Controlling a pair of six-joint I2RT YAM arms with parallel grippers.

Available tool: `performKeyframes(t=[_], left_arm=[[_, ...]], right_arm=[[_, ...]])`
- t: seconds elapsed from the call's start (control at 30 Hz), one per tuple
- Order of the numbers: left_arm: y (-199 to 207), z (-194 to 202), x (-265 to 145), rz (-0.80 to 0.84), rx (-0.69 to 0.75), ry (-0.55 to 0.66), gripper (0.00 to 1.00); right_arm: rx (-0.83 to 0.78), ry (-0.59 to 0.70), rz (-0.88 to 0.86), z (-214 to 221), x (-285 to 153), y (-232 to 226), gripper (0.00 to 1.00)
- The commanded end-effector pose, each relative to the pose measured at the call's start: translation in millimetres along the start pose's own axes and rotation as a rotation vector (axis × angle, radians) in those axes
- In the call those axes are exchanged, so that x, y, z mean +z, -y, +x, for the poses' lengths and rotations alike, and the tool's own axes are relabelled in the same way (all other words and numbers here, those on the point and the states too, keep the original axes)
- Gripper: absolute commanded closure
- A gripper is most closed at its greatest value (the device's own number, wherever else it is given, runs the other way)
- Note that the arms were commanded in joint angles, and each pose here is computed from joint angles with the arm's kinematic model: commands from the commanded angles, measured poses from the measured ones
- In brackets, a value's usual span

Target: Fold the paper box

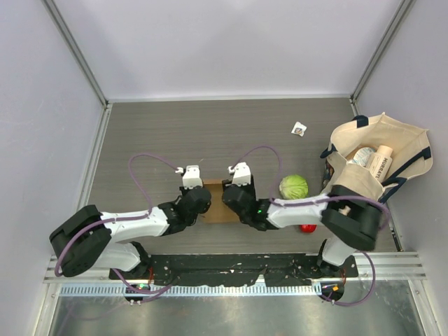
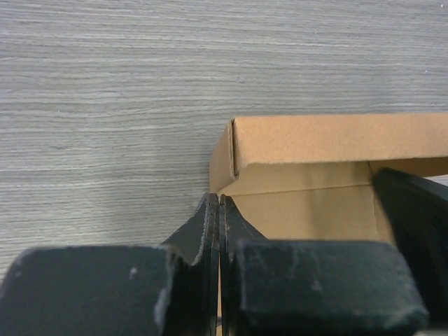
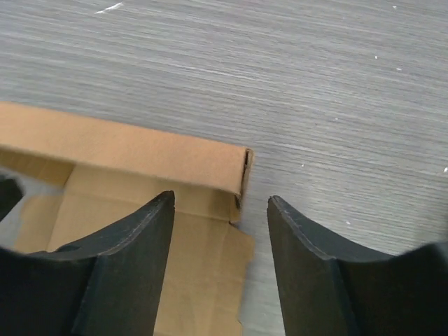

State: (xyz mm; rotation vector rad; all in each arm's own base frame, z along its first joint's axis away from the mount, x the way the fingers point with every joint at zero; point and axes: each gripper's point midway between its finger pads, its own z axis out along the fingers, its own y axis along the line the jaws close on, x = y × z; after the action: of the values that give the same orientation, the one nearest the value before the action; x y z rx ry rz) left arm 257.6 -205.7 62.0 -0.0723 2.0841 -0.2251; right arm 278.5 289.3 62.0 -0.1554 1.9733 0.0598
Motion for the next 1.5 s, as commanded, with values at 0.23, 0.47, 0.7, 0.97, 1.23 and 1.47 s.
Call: performKeyframes(t=[0.23,0.47,0.7,0.97,1.23,1.47], left_arm=[[7,-7,-4,0.006,-0.023,-0.013,1.0],[10,-12,-6,0.001,-0.023,-0.019,1.0],[19,-10,-8,0.041,-0.026,-0.054,0.75],[9,-13,-47,0.117,-0.067,-0.116,0.41],[44,-16,-115,0.509,-0.128,-0.214,0.4],[70,-11,-137,0.684,-0.069,-0.292,0.38]], right_arm=[[0.064,-0.028,-0.425,-43,-52,47,0.3],[0.062,-0.018,-0.502,-43,-49,26,0.36],[0.12,-0.082,-0.375,-42,-32,25,0.39],[0.358,-0.394,-0.415,12,-70,24,0.36],[0.446,-0.6,-0.535,54,-87,2,0.38],[0.561,-0.623,-0.589,60,-78,-7,0.46]])
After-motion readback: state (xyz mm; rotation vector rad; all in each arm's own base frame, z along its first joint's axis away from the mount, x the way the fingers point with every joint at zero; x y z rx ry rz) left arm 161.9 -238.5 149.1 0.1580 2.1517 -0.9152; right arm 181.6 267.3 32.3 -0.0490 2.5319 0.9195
